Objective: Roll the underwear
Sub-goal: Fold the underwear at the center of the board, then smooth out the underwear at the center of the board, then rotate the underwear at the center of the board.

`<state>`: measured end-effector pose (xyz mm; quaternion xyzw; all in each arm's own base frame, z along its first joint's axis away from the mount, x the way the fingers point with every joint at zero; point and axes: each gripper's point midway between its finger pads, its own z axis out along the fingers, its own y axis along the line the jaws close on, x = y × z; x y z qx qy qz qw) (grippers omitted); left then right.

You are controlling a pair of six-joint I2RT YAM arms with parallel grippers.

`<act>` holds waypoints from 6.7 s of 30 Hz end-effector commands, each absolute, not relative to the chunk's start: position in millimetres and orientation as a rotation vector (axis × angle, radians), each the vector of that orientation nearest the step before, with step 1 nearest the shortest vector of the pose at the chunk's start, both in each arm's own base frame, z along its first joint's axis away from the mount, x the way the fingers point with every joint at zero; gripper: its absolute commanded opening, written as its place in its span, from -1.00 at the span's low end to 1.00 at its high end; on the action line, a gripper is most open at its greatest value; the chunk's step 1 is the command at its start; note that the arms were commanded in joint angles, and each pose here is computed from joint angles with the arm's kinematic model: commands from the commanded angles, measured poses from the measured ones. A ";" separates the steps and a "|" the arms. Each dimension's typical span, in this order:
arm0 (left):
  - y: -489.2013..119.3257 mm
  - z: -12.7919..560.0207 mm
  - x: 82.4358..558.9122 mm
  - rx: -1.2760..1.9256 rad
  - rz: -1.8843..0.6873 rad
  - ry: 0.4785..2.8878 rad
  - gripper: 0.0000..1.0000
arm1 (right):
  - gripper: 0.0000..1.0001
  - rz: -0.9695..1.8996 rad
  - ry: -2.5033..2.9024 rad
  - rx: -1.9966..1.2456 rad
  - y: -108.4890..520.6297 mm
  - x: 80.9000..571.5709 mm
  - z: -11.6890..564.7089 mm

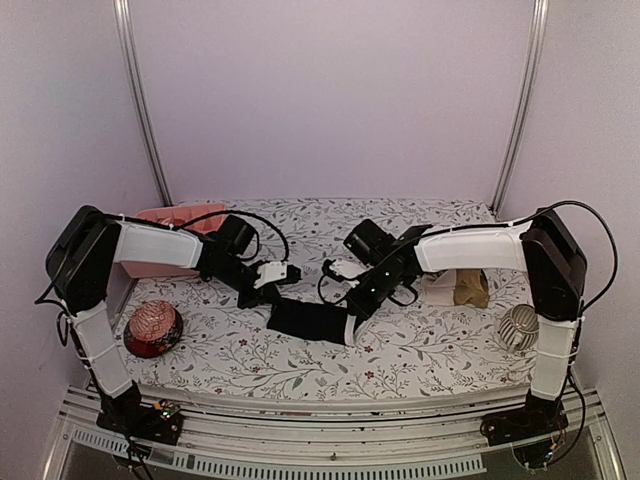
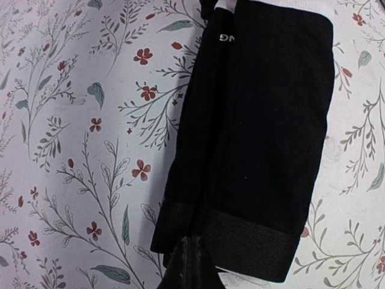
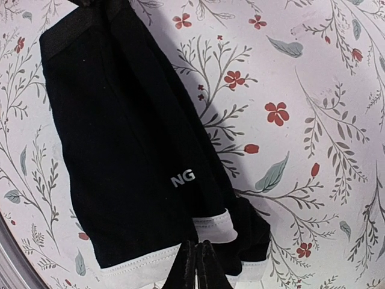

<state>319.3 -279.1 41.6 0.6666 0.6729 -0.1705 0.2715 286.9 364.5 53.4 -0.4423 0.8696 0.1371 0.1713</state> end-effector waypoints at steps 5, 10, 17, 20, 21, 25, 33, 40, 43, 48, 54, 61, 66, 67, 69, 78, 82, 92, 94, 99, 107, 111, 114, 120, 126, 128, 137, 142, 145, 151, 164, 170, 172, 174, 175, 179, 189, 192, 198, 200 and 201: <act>-285.1 54.7 337.9 1.702 -0.403 1.799 -1.00 | -0.95 0.232 2.426 -1.202 362.6 308.7 66.7; -283.2 55.6 343.5 1.667 -0.369 1.811 -1.00 | -0.95 0.167 2.457 -1.211 359.7 312.8 50.2; -285.3 66.7 335.0 1.634 -0.363 1.781 -0.74 | -0.95 0.093 2.507 -1.230 351.7 312.7 26.9; -287.8 63.2 327.0 1.645 -0.317 1.767 -0.64 | -0.95 0.074 2.516 -1.233 350.1 313.0 22.5; -288.3 61.7 325.5 1.644 -0.301 1.765 -0.58 | -0.95 0.074 2.516 -1.230 350.2 313.6 22.7; -292.3 58.8 317.5 1.656 -0.298 1.756 -0.50 | -0.61 0.106 2.495 -1.219 354.5 314.5 32.7; -296.9 67.5 323.8 1.563 -0.240 1.772 -0.40 | 0.01 0.190 2.394 -1.084 360.3 318.8 89.5; -297.1 86.9 330.6 1.461 -0.228 1.771 -0.14 | 0.08 0.493 2.295 -0.934 371.1 298.7 129.6; -301.3 88.9 321.7 1.479 -0.289 1.764 -0.14 | -0.09 0.720 2.237 -0.928 386.7 276.4 135.5; -303.5 76.8 321.2 1.489 -0.309 1.811 -0.31 | -0.50 1.031 2.201 -0.932 414.2 245.9 128.0; -300.0 55.5 331.7 1.477 -0.240 1.883 -0.32 | -0.70 1.161 2.290 -0.946 434.8 235.8 91.7; -298.5 35.4 338.0 1.491 -0.173 1.936 -0.32 | -0.74 1.122 2.394 -0.911 437.2 242.3 59.9; -293.2 23.9 340.8 1.505 -0.115 1.972 -0.31 | -0.78 1.102 2.483 -0.856 425.1 248.5 36.0; -291.7 21.6 341.0 1.508 -0.105 1.981 -0.31 | -0.80 1.103 2.502 -0.837 421.5 249.8 31.8; -288.3 17.5 341.7 1.511 -0.082 1.996 -0.30 | -0.83 1.110 2.522 -0.802 414.5 252.3 26.4; -278.2 5.8 345.4 1.527 -0.002 2.041 -0.27 | -0.88 1.136 2.617 -0.746 404.1 245.9 12.7; -276.2 5.5 346.4 1.528 0.014 2.047 -0.24 | -0.88 1.138 2.658 -0.749 401.4 240.3 9.5; -279.5 42.2 368.8 1.435 0.055 2.005 0.52 | -0.85 1.204 2.554 -0.785 410.6 243.3 58.4; -279.9 53.6 376.2 1.404 0.064 1.996 0.68 | -0.81 1.206 2.513 -0.795 413.9 247.5 75.4; -276.0 80.1 390.7 1.328 0.081 1.967 0.97 | -0.66 1.173 2.416 -0.788 417.5 262.3 111.2; -265.4 92.6 397.4 1.258 0.103 1.944 0.97 | -0.64 1.145 2.400 -0.751 419.5 288.8 111.8; -266.4 78.3 391.9 1.291 0.094 1.948 0.97 | -0.64 1.144 2.441 -0.741 416.4 295.5 90.3; -268.0 60.6 388.4 1.321 0.092 1.974 0.97 | -0.64 1.135 2.480 -0.722 408.7 297.6 73.6; -265.9 35.7 389.2 1.344 0.144 2.012 0.97 | -0.64 1.052 2.590 -0.676 384.0 295.3 40.9; -260.9 24.5 393.9 1.347 0.204 2.044 0.97 | -0.64 0.901 2.669 -0.674 366.4 295.9 21.4; -260.8 26.5 395.6 1.340 0.211 2.044 0.97 | -0.56 0.875 2.648 -0.677 369.5 304.6 29.5; -268.7 76.3 421.4 1.250 0.256 1.979 0.97 | -0.44 0.730 2.586 -0.685 359.8 322.0 60.1; -259.1 100.7 439.1 1.191 0.324 1.952 0.97 | -0.09 0.667 2.521 -0.685 351.4 327.8 84.0; -250.7 114.0 439.7 1.168 0.324 1.940 0.97 | 0.15 0.626 2.494 -0.689 345.4 330.2 91.5; -254.9 114.3 382.0 1.338 0.182 1.859 0.97 | 0.63 0.473 2.449 -0.690 323.3 336.1 96.5; -258.8 48.6 313.0 1.534 0.152 1.883 0.97 | 0.98 0.181 2.326 -0.613 270.2 348.1 95.2; -256.6 30.8 329.9 1.500 0.251 1.914 0.97 | 0.98 0.184 2.296 -0.612 263.1 341.9 94.5; -254.9 28.7 339.9 1.475 0.303 1.917 0.97 | 0.98 0.180 2.291 -0.621 263.2 341.5 94.8; -256.2 30.3 351.4 1.450 0.343 1.911 0.97 | 0.98 0.174 2.286 -0.628 262.3 341.4 94.4; -256.9 31.9 357.4 1.434 0.360 1.908 0.97 | 0.98 0.169 2.283 -0.628 261.2 341.5 94.6; -261.5 42.3 390.2 1.358 0.385 1.919 0.97 | 0.98 0.131 2.267 -0.624 256.5 343.7 96.3; -301.6 33.0 455.3 1.330 0.289 2.055 0.97 | 0.98 -0.001 2.333 -0.645 244.0 345.6 74.1; -306.1 46.8 449.3 1.342 0.218 2.048 0.97 | 0.98 0.002 2.390 -0.711 246.2 338.9 56.5; -284.9 61.8 424.5 1.339 0.169 2.044 0.97 | 0.98 -0.032 2.445 -0.833 256.9 329.2 33.2; -278.6 69.8 414.9 1.332 0.159 2.025 0.97 | 0.97 -0.049 2.451 -0.884 261.5 324.8 27.3; -275.5 71.1 409.8 1.331 0.153 2.016 0.97 | 0.98 -0.056 2.448 -0.928 265.0 321.6 23.7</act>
